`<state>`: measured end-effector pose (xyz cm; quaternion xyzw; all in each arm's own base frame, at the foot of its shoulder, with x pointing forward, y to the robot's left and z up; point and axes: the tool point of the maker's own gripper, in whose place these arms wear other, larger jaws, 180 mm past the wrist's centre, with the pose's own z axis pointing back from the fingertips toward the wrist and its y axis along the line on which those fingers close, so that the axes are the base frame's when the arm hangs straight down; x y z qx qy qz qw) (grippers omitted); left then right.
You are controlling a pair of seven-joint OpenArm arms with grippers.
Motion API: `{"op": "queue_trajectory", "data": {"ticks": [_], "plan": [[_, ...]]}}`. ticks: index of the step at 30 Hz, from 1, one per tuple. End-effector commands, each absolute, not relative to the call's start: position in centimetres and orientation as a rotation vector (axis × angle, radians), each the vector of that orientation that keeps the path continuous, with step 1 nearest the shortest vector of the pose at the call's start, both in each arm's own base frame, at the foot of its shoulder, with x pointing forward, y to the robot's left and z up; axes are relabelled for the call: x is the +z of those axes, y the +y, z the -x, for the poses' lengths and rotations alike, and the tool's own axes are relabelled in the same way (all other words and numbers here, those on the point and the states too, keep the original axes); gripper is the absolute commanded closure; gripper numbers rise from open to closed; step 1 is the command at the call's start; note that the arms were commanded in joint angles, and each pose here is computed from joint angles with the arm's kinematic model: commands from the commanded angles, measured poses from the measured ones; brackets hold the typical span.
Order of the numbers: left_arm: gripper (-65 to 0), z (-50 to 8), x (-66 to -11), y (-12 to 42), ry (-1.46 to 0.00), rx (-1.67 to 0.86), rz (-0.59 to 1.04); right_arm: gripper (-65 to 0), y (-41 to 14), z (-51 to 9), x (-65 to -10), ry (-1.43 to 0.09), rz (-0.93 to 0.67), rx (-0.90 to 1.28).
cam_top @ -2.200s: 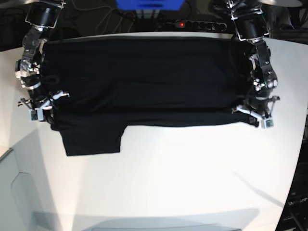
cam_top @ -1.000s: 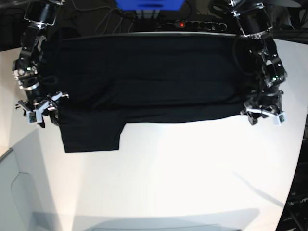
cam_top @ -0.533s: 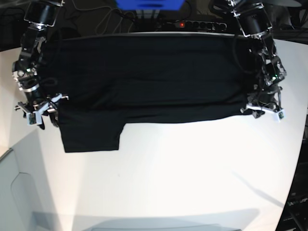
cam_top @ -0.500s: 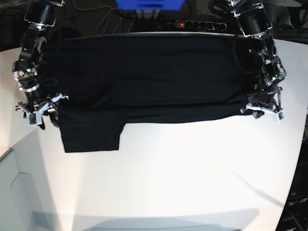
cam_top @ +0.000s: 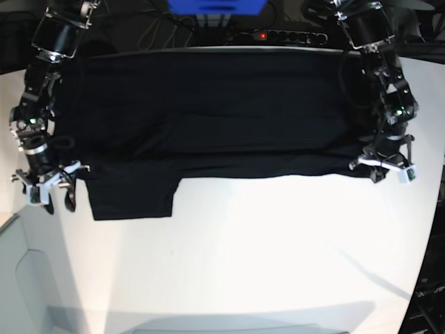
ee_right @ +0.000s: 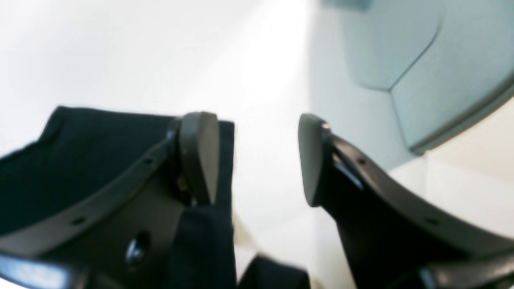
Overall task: Fold the T-shirt properly
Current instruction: 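Hold the lifted edges and fold them over toward the collar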
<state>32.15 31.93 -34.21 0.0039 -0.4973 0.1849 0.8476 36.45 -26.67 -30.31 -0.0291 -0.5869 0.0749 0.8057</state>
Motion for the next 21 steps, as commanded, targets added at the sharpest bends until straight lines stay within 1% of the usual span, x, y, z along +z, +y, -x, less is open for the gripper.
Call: {"op": "queue_trajectory", "data": {"ticks": [1,4,8,11,14,16,21], "plan": [[-0.1,-32.8,-32.4,32.5,-1.104,0.378,-0.026,-32.7,-27.1,-37.8,-28.3,-1.305,0.077,0.162],[-0.1,-32.8,-32.2,32.5,-1.11,0.376,-0.027,-33.4,-27.7,-39.2,-29.4,-1.23,0.066,0.129],[-0.1,-32.5,-32.4,32.7,-1.103,0.38,-0.031,-37.3,-28.5,-41.0,-32.1,-1.107,0.027,0.069],[-0.1,-32.5,-32.4,32.7,-1.104,0.381,-0.032,-37.5,-28.7,-41.7,-34.5,-1.015,-0.014,0.027],[-0.1,-32.5,-32.4,32.7,-1.104,0.381,-0.032,-37.5,-28.6,-41.2,-36.3,-0.943,-0.034,0.01],[-0.1,-32.5,-32.4,32.7,-1.104,0.381,-0.032,-37.5,-28.5,-41.0,-36.8,-0.921,-0.036,0.012],[-0.1,-32.7,-32.3,32.8,-1.107,0.384,-0.031,-37.4,-26.2,-39.7,-39.0,-0.845,-0.05,0.092]]}}
